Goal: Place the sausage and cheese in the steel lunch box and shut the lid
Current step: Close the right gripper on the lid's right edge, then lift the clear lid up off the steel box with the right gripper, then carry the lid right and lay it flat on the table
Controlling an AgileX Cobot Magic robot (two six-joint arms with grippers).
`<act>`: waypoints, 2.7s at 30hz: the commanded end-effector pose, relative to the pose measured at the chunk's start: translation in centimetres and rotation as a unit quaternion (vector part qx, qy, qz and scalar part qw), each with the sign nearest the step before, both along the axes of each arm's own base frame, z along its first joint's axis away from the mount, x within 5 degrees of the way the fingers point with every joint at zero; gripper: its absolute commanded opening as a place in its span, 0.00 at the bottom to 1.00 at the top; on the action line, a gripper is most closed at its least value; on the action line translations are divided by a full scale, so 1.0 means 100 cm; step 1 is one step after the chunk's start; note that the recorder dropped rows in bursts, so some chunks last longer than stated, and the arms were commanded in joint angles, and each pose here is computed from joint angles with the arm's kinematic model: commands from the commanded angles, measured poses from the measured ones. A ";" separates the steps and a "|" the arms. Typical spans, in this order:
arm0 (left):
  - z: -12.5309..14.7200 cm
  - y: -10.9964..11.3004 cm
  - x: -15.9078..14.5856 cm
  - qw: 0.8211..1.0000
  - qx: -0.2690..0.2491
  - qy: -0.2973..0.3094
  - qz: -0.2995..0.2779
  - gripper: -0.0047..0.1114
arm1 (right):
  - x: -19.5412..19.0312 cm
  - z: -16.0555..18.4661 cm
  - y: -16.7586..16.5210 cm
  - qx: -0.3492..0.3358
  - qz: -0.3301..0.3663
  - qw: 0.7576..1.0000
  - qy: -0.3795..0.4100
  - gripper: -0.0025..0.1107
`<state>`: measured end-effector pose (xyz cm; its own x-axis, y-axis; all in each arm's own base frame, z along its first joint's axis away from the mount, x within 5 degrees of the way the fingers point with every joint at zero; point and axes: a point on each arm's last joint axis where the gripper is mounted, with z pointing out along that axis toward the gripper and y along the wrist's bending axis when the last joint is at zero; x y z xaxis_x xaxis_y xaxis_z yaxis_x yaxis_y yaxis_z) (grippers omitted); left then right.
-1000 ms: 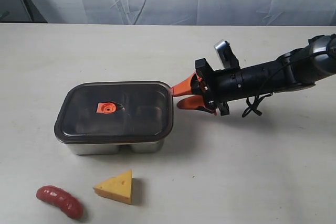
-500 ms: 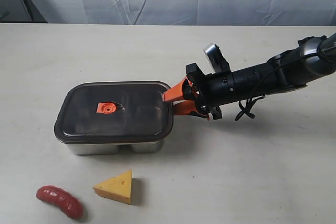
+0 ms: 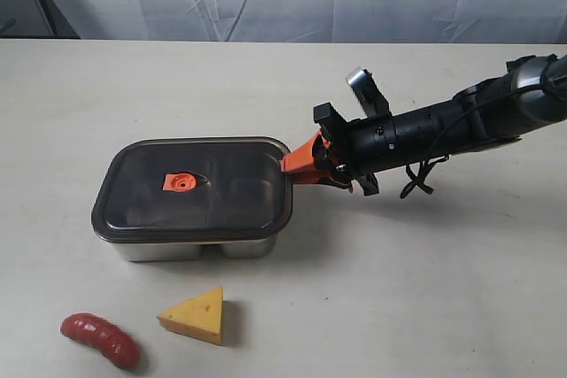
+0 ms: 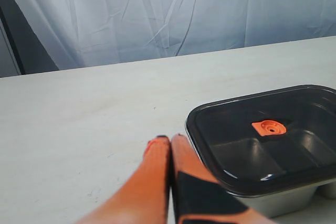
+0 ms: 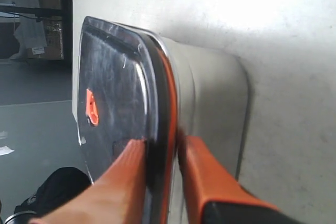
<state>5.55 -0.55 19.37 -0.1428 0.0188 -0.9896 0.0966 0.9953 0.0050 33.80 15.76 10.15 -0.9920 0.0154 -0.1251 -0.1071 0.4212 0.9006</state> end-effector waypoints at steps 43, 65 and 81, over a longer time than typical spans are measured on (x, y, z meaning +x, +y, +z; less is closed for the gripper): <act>-0.002 0.000 0.000 1.000 0.000 0.000 0.000 0.04 | 0.018 0.049 0.010 0.106 0.016 0.993 -0.055 0.01; -0.002 0.000 0.000 1.000 0.000 0.000 0.000 0.04 | 0.072 0.163 -0.049 0.079 -0.091 0.949 -0.290 0.01; -0.002 0.000 0.000 1.000 0.000 0.000 0.000 0.04 | 0.008 0.267 -0.085 -0.414 0.072 0.756 -0.503 0.01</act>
<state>5.55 -0.55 19.37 -0.1428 0.0188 -0.9896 0.0966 0.9953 0.0050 35.80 7.23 36.80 -0.3531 -0.4350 -0.8283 -0.6492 0.7514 -0.1178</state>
